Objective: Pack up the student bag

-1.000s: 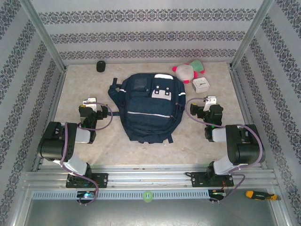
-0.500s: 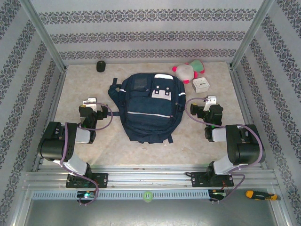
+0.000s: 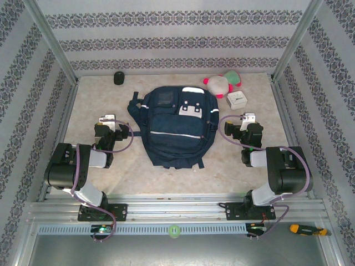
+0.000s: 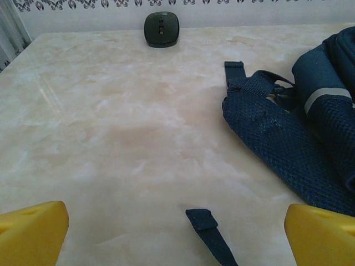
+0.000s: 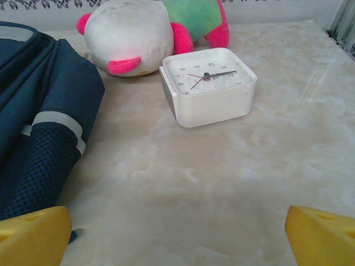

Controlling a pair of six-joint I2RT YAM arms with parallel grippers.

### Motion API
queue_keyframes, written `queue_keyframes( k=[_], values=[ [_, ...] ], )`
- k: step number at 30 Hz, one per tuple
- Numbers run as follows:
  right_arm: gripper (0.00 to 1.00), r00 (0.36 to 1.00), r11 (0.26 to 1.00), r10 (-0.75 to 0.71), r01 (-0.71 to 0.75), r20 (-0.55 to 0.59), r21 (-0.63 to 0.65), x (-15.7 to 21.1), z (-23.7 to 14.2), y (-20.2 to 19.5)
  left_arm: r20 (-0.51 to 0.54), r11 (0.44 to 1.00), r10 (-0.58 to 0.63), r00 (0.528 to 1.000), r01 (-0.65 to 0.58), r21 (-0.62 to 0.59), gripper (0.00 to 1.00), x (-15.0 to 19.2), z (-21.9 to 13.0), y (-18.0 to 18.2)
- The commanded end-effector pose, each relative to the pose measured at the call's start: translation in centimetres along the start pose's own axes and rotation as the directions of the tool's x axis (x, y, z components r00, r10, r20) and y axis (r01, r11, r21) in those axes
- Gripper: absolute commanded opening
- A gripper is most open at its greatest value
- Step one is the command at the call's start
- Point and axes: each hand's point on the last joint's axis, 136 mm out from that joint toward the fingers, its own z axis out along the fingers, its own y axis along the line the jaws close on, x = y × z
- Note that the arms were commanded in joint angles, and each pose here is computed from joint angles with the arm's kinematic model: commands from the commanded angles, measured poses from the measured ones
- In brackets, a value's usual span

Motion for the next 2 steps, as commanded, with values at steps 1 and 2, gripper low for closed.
queue_keyframes(
  k=[1,2],
  values=[
    [0.98,0.998,1.0,-0.009,0.009,0.067,0.004,-2.14,0.03,0.15,0.001,1.0,0.003,1.0,-0.003,0.005,0.99,-0.38,0.2,0.0],
    [0.98,0.998,1.0,-0.01,0.009,0.067,0.004,-2.11,0.04,0.16,0.005,1.0,0.0,1.0,0.0,0.0,0.99,-0.45,0.14,0.07]
  ],
)
